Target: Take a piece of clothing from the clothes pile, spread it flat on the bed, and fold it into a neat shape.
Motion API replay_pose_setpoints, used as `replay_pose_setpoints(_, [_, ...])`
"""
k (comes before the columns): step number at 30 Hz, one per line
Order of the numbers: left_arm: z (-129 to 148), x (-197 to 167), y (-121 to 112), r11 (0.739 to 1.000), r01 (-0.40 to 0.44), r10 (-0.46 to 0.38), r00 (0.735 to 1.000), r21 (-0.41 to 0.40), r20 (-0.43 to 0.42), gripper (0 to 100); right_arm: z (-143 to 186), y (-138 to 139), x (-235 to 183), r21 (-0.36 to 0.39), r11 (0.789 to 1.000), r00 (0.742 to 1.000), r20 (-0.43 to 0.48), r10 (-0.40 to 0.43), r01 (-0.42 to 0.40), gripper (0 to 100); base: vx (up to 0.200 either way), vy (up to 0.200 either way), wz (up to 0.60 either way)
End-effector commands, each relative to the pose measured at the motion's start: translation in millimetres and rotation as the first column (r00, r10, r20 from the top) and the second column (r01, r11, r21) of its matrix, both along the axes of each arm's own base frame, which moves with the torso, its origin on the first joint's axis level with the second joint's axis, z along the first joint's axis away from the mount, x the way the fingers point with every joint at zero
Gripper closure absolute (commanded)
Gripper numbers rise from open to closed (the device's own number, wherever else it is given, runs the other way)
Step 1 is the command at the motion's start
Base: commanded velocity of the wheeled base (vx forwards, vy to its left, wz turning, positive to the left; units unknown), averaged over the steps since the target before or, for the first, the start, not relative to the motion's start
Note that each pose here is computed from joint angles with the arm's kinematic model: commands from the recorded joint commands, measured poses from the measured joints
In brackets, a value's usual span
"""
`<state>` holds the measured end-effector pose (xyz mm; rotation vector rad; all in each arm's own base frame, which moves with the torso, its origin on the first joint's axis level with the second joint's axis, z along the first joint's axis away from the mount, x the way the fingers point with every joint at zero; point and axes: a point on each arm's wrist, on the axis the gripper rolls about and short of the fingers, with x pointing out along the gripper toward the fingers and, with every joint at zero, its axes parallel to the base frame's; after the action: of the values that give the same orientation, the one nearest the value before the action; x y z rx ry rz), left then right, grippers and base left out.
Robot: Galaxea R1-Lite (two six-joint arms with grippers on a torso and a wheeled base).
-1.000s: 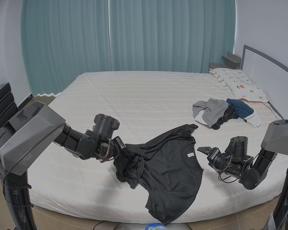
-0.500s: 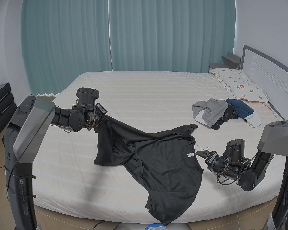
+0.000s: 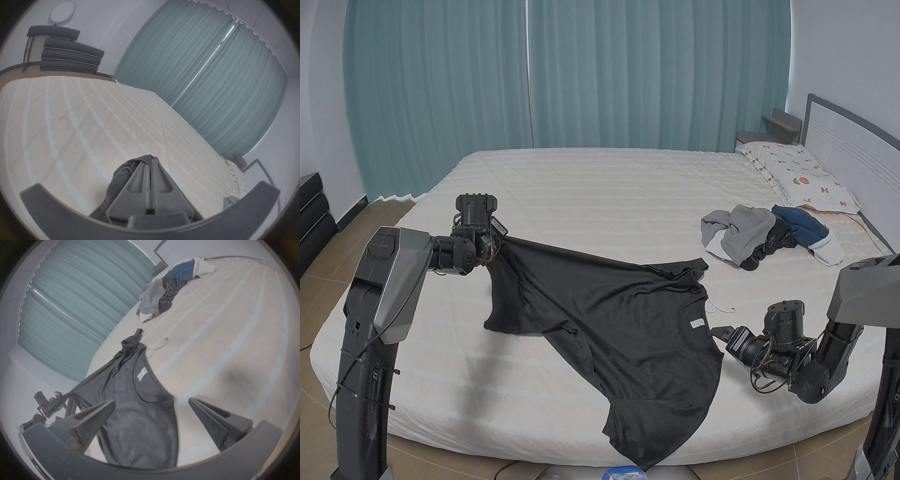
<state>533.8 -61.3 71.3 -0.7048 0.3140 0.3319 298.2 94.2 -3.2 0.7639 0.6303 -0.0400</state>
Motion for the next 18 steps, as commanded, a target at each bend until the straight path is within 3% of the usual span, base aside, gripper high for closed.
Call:
replay_pose_setpoints(1, [-14.3, 3.1, 3.5, 1.0, -0.003, 0.003, 1.0, 0.003, -0.023, 0, -15.1, 1.2, 0.6, -0.018, 1.0, 0.999, -0.04, 0.001, -0.002, 0, 0.0, 0.0, 0.0])
replay_pose_setpoints(9, [-25.8, 1.2, 7.2, 1.0, -0.008, 0.01, 0.996, 0.027, -0.093, 0, -32.5, 2.6, 4.3, -0.02, 1.0, 0.998, -0.057, 0.008, -0.009, 0, 0.0, 0.0, 0.0])
replay_pose_setpoints(10, [-24.1, -0.4, 8.2, 1.0, -0.011, 0.013, 0.994, 0.021, -0.108, 0, -32.5, 2.6, 4.3, -0.02, 1.0, 0.998, -0.057, 0.008, -0.009, 100, 0.0, 0.0, 0.0])
replay_pose_setpoints(18, [2.3, -23.3, 24.8, 0.997, -0.011, 0.0, 0.99, -0.076, -0.142, 0, -39.9, -0.3, 13.7, -0.032, 0.999, 0.999, -0.048, -0.006, 0.004, 100, 0.0, 0.0, 0.0])
